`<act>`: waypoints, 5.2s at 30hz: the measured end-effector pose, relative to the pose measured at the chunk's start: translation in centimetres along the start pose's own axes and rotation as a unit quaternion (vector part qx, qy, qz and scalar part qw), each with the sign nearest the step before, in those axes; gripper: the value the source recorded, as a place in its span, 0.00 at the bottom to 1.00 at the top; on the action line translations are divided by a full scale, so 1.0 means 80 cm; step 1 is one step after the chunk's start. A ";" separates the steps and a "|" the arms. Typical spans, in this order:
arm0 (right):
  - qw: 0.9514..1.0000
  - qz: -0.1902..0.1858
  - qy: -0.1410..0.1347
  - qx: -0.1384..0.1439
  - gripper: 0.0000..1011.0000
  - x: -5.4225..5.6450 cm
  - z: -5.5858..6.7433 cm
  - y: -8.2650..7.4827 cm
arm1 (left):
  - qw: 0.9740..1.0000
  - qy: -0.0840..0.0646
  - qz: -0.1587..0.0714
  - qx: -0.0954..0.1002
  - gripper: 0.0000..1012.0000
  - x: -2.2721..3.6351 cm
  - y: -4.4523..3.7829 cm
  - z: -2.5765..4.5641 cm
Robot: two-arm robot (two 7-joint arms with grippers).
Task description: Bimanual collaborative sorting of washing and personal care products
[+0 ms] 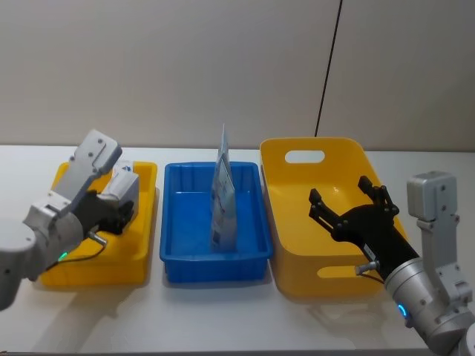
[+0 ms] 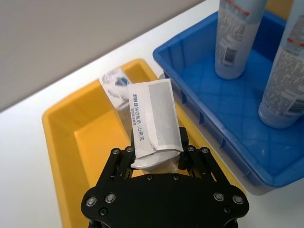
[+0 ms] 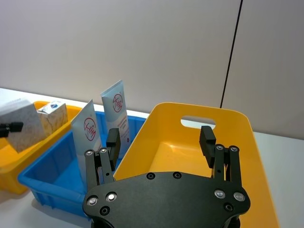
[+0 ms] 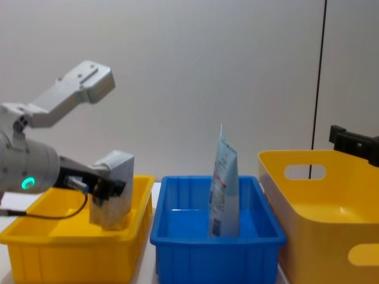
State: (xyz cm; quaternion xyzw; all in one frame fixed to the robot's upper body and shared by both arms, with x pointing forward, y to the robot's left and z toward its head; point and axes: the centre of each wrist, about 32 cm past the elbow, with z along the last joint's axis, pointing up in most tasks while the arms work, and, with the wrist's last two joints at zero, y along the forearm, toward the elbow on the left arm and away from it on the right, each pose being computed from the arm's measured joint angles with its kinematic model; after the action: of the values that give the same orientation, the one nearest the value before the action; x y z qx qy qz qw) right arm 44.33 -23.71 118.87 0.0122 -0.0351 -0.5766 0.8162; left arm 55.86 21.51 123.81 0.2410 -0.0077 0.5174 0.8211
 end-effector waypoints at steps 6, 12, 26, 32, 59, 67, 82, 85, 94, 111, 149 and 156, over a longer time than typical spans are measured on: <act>1.000 0.000 0.000 0.000 0.99 0.000 0.000 0.000 | 0.999 -0.033 -0.021 -0.021 0.39 0.0158 0.011 0.0168; 1.000 0.000 0.000 0.000 0.99 0.000 0.000 0.000 | 0.997 -0.061 -0.043 -0.038 0.39 0.0306 0.022 0.0303; 1.000 0.000 0.000 0.000 0.99 0.000 0.000 0.000 | 0.984 -0.110 -0.121 -0.071 0.39 0.0504 0.037 0.0464; 1.000 0.000 0.000 0.000 0.99 0.000 0.000 0.000 | 0.974 -0.129 -0.169 -0.083 0.39 0.0547 0.040 0.0515; 1.000 0.000 0.000 0.000 0.99 0.000 0.000 0.000 | 0.913 -0.179 -0.346 -0.117 0.39 0.0470 0.021 0.0702; 1.000 0.000 0.000 0.000 0.99 0.000 0.000 0.000 | 0.901 -0.179 -0.376 -0.122 0.39 0.0384 0.011 0.0690; 1.000 0.000 0.000 0.000 0.99 0.000 0.000 0.000 | 0.887 -0.176 -0.406 -0.131 0.39 0.0292 -0.001 0.0636; 1.000 0.000 0.000 0.000 0.99 0.000 0.000 0.000 | 0.886 -0.175 -0.409 -0.132 0.39 0.0285 -0.002 0.0629; 1.000 0.000 0.000 0.000 0.99 0.000 0.000 0.000 | 0.883 -0.175 -0.415 -0.135 0.39 0.0267 -0.005 0.0614; 1.000 0.000 0.000 0.000 0.99 0.000 0.000 0.000 | 0.881 -0.174 -0.419 -0.137 0.39 0.0255 -0.006 0.0605; 0.993 0.111 -0.025 0.022 0.99 0.039 0.005 -0.003 | 0.880 -0.174 -0.420 -0.138 0.39 0.0250 -0.007 0.0600; 0.986 0.162 -0.040 0.026 0.99 0.060 0.008 -0.001 | 0.880 -0.174 -0.420 -0.138 0.39 0.0249 -0.007 0.0600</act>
State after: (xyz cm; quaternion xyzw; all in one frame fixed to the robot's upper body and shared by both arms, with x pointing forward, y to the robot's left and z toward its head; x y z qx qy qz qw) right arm 45.83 -28.24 119.73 0.0044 -0.0840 -0.4359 0.8960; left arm 58.39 21.07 128.36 0.1924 -0.1196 0.0677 0.9716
